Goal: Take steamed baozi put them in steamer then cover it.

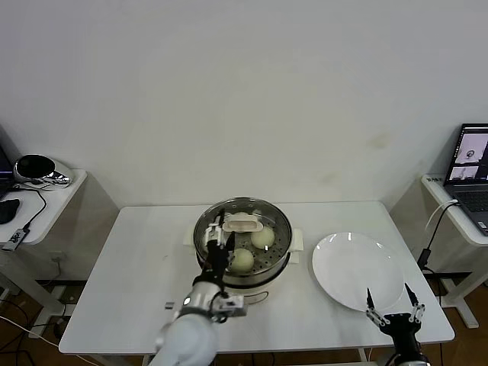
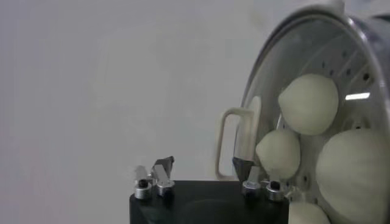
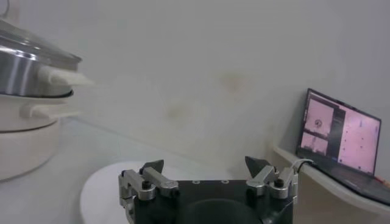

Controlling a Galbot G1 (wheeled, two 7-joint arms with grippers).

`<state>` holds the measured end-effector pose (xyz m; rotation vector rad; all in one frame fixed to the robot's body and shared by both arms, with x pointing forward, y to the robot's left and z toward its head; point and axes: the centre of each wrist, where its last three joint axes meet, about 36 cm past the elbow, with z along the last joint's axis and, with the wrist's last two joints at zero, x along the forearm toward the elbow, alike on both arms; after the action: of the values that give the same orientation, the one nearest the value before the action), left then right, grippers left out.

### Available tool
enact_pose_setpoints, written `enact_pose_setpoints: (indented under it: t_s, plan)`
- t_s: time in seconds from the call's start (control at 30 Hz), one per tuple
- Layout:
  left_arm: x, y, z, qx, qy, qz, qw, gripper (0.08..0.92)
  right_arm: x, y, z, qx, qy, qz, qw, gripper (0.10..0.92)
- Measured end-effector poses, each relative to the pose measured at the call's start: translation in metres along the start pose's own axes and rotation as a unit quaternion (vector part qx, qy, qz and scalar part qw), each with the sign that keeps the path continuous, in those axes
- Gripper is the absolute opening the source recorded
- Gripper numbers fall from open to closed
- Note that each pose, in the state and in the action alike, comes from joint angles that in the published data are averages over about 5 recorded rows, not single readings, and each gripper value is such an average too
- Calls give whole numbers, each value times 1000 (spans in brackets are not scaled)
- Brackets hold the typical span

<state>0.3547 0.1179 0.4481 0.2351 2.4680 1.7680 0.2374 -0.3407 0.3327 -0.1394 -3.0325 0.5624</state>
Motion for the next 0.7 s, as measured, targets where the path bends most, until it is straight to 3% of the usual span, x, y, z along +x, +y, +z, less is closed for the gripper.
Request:
enact_pose_setpoints:
  t_s: [0.17, 0.3, 0.5, 0.7]
  plan:
    - [33, 1, 31, 130, -25, 20, 991, 822, 0, 2, 2, -3, 2, -9, 1000, 823]
    - [59, 0, 56, 255, -26, 16, 966, 823, 0, 4, 4, -9, 6, -23, 1000, 823]
    - [97, -4, 83, 408, 13, -7, 913, 823, 1, 10, 4, -26, 14, -51, 998, 823]
    - [131, -19, 100, 491, 65, -33, 868, 823, 6, 24, 0, -52, 22, -84, 995, 823]
